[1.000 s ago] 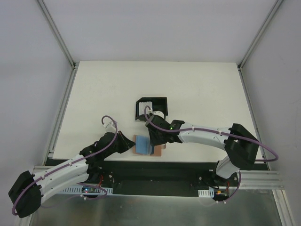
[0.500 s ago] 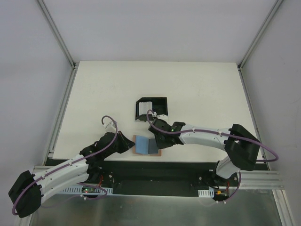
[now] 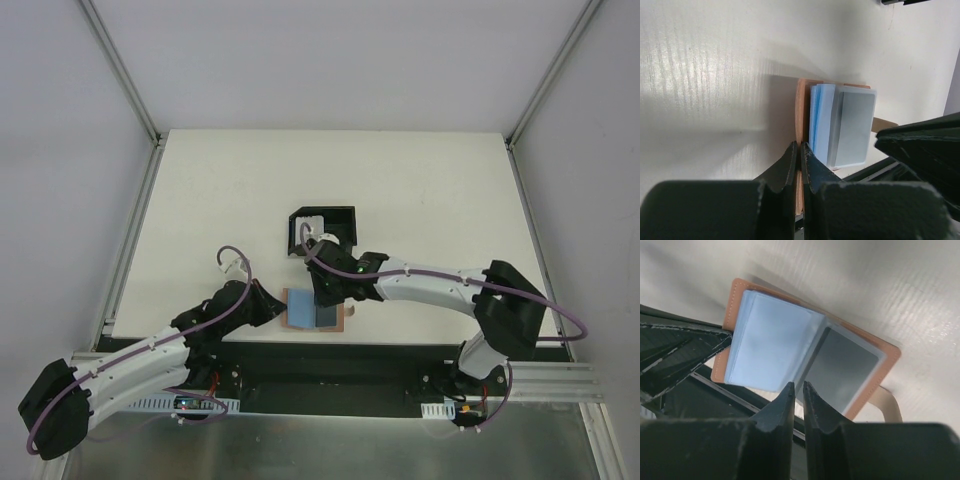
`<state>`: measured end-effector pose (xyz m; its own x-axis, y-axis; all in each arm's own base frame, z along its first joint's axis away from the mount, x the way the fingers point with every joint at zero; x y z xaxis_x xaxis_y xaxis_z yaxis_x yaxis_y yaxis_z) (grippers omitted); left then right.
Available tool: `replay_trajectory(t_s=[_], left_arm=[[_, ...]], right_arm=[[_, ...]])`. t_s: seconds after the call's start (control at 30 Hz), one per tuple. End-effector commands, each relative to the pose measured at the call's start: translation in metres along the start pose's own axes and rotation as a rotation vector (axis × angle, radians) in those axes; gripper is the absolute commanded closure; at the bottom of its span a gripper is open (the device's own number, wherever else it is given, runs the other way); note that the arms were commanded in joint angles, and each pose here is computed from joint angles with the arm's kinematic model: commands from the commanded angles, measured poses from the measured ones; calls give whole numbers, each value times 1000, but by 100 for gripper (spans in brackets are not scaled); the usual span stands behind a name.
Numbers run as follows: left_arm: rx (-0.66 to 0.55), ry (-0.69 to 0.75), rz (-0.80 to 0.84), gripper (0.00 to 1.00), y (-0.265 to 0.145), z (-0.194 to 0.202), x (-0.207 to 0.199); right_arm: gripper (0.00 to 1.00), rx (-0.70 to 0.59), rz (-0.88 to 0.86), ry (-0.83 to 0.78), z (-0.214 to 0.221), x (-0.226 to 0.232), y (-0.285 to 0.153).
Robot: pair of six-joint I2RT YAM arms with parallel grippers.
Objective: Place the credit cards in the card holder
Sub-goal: Insert the credit card into the card holder.
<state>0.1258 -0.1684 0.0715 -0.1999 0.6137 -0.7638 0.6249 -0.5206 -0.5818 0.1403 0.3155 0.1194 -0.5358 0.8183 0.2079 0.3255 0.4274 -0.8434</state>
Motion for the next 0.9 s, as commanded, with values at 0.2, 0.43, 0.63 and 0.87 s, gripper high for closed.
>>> replay_trajectory(t_s=[0.2, 0.43, 0.63, 0.87], left_arm=[[-1, -44, -55, 100, 4, 2, 11], [-14, -70, -74, 100, 5, 2, 16], [-33, -93, -72, 100, 8, 1, 20], [-55, -177, -73, 100, 10, 2, 26]], right_arm=[[90, 138, 24, 26, 32, -6, 32], [91, 158, 51, 15, 33, -15, 40], [95, 156, 37, -69, 24, -22, 45], [96, 119, -77, -91, 6, -8, 28]])
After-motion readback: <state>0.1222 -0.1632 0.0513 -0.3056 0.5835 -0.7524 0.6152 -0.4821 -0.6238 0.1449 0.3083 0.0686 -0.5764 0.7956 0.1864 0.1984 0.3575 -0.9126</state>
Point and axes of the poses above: each gripper's point midway between its finger pads, its own y axis out along the fingers, its own x axis along the line the jaws close on, z = x × y, the point moved 5 cm from there along -y, back along the fingers, and after that the axes turned 9 degrees about -y, right-handed, at the moved point
